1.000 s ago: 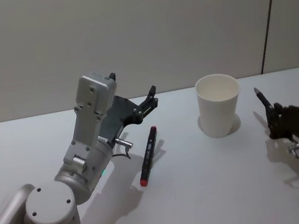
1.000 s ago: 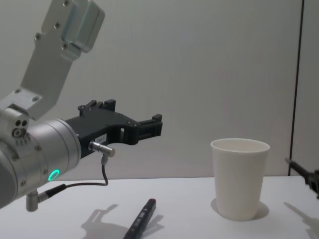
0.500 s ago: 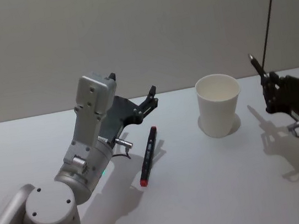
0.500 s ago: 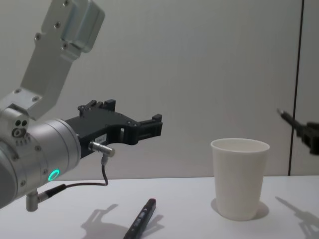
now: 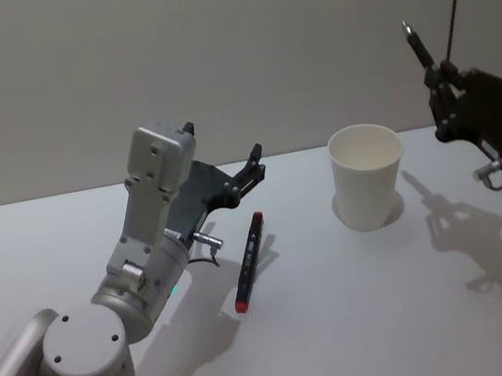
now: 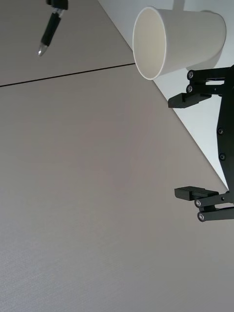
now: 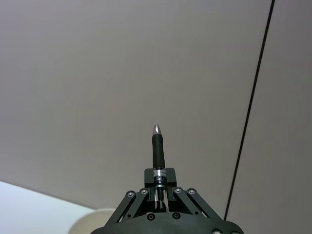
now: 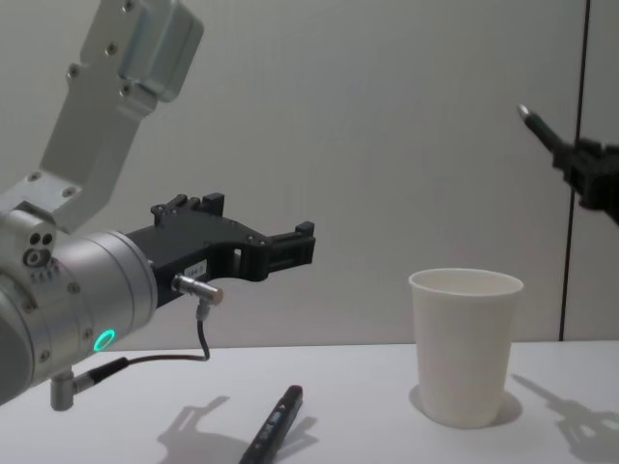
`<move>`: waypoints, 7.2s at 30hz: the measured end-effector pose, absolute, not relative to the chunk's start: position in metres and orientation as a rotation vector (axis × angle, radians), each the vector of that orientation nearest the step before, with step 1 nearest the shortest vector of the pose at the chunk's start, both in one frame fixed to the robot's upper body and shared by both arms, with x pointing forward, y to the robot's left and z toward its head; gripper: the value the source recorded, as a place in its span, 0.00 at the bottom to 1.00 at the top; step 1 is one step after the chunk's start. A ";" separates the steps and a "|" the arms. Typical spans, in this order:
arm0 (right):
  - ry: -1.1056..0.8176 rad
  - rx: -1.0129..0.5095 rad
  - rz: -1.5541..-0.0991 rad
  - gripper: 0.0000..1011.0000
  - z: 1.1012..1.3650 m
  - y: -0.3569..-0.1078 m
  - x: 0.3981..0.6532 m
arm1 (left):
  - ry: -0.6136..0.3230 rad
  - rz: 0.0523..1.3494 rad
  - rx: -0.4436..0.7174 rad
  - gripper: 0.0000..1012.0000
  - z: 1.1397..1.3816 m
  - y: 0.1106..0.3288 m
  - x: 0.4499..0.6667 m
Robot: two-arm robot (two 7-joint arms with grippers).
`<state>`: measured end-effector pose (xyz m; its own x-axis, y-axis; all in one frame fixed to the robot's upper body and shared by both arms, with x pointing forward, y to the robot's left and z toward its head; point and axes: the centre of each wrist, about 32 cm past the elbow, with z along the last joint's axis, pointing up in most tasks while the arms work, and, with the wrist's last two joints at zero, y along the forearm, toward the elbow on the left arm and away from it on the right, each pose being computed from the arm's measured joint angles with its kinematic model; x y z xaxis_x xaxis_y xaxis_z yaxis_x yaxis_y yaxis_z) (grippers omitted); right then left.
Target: Place the pen into the pen holder.
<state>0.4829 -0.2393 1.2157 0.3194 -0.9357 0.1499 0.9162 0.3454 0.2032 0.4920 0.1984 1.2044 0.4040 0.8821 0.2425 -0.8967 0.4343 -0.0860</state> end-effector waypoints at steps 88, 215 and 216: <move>-0.365 0.117 -1.020 0.79 1.157 -0.186 0.552 | -0.268 1.124 0.061 0.99 1.204 0.198 0.492; -0.075 0.026 -1.230 0.99 1.189 -0.237 0.443 | 0.107 1.129 0.275 0.99 1.198 0.184 0.440; -0.075 0.026 -1.229 0.99 1.189 -0.237 0.443 | 0.116 1.131 0.282 0.99 1.196 0.183 0.439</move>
<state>0.4433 -0.2371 1.1887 0.3327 -0.9420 0.0433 0.9403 0.3349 0.0603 0.4395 0.1830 1.1965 0.4247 0.9039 0.0511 -0.8748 0.3952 0.2804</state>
